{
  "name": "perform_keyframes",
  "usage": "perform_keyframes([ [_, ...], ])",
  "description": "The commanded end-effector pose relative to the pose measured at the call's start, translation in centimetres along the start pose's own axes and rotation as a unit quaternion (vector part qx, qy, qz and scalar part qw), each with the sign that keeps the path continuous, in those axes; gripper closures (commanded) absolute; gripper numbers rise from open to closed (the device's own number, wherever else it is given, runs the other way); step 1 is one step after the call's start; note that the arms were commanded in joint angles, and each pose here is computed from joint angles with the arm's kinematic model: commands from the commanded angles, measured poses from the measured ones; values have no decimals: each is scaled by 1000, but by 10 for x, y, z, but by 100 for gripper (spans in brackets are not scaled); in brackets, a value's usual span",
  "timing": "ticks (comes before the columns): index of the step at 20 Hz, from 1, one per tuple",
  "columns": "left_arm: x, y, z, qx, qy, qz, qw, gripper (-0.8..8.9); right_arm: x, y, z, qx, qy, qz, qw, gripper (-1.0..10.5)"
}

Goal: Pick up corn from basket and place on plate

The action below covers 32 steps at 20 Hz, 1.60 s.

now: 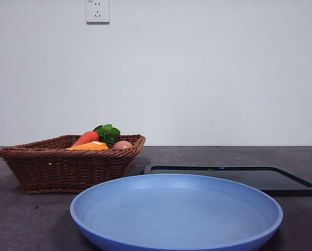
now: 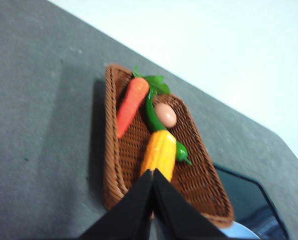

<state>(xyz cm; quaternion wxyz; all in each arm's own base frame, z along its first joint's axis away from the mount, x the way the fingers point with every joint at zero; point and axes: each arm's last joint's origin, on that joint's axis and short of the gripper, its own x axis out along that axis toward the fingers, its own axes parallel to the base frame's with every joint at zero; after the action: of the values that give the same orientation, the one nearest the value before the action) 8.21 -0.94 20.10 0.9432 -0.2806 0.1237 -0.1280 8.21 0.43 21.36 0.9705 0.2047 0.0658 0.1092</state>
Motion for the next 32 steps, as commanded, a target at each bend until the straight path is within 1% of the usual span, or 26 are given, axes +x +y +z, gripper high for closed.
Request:
perform_keyframes([
  [1, -6, -11, 12, 12, 16, -15, 1000, 808, -5, 10, 16, 9, 23, 19, 1000, 945],
  [4, -9, -19, 22, 27, 47, -23, 998, 808, -7, 17, 27, 6, 64, 36, 997, 945],
  [6, -10, -24, 27, 39, 71, -24, 996, 808, -7, 22, 34, 3, 99, 53, 994, 945],
  [9, -10, -30, 34, 54, 117, -31, 991, 808, -5, 27, 42, -8, 156, 74, 985, 945],
  [13, -6, -37, 44, 57, 169, -46, 983, 808, 3, 32, 48, -7, 237, 103, 966, 945],
  [16, -2, -41, 51, 54, 200, -57, 977, 808, 10, 34, 50, -1, 288, 115, 951, 945],
  [18, 1, -42, 54, 56, 218, -54, 973, 808, 16, 35, 50, -3, 320, 119, 940, 945],
  [22, 7, -42, 56, 73, 254, -53, 963, 808, 26, 39, 48, -10, 376, 132, 917, 945],
  [23, 9, -41, 56, 74, 263, -53, 960, 808, 31, 40, 47, -11, 394, 135, 909, 945],
  [26, 15, -38, 56, 68, 275, -48, 958, 808, 41, 43, 40, -15, 430, 149, 890, 945],
  [27, 15, -38, 56, 69, 273, -49, 958, 807, 44, 44, 39, -15, 438, 151, 886, 945],
  [28, 16, -38, 56, 70, 272, -49, 959, 798, 47, 44, 38, -15, 442, 152, 884, 945],
  [29, 16, -38, 57, 71, 270, -50, 959, 762, 50, 44, 37, -12, 444, 151, 883, 937],
  [30, 17, -39, 57, 72, 268, -51, 959, 697, 52, 43, 36, -11, 448, 149, 882, 892],
  [32, 17, -39, 58, 72, 266, -51, 960, 490, 55, 42, 35, -8, 450, 147, 881, 718],
])
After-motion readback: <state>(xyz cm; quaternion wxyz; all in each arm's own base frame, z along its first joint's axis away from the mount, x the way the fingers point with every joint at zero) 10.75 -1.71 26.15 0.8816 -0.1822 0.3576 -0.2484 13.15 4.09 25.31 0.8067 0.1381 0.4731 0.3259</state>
